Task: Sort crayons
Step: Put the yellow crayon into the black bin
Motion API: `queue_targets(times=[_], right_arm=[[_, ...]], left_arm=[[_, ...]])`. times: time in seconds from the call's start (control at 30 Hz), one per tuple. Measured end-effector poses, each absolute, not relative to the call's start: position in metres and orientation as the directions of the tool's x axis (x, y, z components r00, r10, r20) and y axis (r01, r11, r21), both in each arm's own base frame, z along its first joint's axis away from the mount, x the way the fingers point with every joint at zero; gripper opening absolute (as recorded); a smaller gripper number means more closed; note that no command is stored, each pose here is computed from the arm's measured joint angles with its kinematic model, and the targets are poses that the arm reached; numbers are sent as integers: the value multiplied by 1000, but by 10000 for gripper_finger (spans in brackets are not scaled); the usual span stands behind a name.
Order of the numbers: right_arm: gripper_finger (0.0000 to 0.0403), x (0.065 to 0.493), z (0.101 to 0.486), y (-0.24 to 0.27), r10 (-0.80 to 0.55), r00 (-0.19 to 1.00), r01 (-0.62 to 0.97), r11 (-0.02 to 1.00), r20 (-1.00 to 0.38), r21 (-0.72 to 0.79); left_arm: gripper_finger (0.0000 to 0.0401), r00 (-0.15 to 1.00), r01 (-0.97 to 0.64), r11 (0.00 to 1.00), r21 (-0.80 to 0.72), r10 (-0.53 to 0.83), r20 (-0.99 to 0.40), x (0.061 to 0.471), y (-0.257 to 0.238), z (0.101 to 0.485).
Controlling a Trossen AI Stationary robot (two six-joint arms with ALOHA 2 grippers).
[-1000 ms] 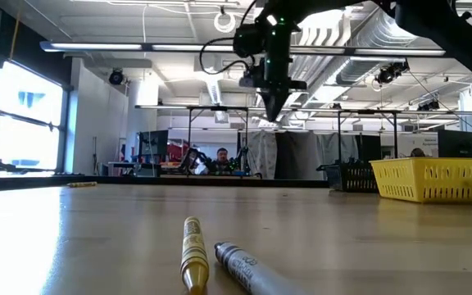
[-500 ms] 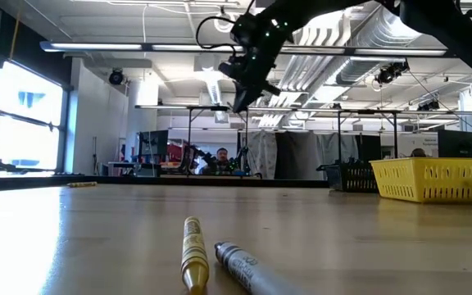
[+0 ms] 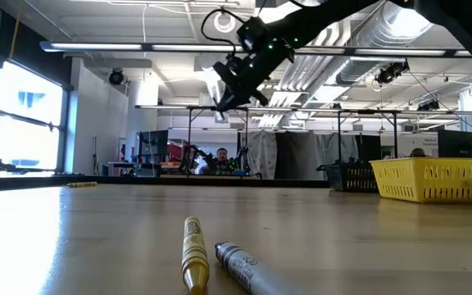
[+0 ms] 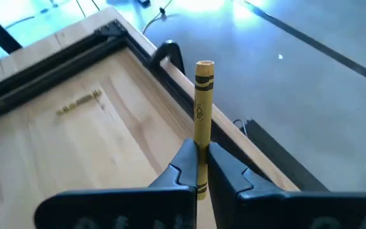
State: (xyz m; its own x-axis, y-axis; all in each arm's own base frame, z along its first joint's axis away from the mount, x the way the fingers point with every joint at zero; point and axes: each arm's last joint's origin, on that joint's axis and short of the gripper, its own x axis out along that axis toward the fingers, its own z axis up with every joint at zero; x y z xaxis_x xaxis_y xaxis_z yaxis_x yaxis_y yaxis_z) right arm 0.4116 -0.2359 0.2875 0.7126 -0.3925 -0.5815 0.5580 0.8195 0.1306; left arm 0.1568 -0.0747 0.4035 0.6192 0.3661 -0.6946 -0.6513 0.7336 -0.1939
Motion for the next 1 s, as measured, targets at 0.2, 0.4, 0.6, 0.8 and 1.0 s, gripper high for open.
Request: queue_targets(times=[0.2, 0.4, 0.6, 0.8, 1.0], right_arm=[[3, 382, 275, -223, -390, 724, 555, 819, -569, 146], [8, 329, 274, -200, -429, 690, 606, 783, -583, 140], [13, 274, 275, -172, -502, 669, 677, 716, -548, 170], [14, 234, 263, -148, -529, 638, 727, 653, -559, 212], [15, 203, 248, -134, -549, 501, 809, 573, -670, 136]], left_arm=[[70, 594, -658, 737, -154, 382, -708, 151, -71, 403], [70, 600, -655, 750, -92, 443, -667, 145, -65, 406], [70, 616, -700, 712, -53, 564, -550, 137, -51, 414], [70, 597, -742, 669, -34, 638, -487, 124, -32, 422], [70, 564, -792, 608, -63, 688, -457, 113, -16, 428]])
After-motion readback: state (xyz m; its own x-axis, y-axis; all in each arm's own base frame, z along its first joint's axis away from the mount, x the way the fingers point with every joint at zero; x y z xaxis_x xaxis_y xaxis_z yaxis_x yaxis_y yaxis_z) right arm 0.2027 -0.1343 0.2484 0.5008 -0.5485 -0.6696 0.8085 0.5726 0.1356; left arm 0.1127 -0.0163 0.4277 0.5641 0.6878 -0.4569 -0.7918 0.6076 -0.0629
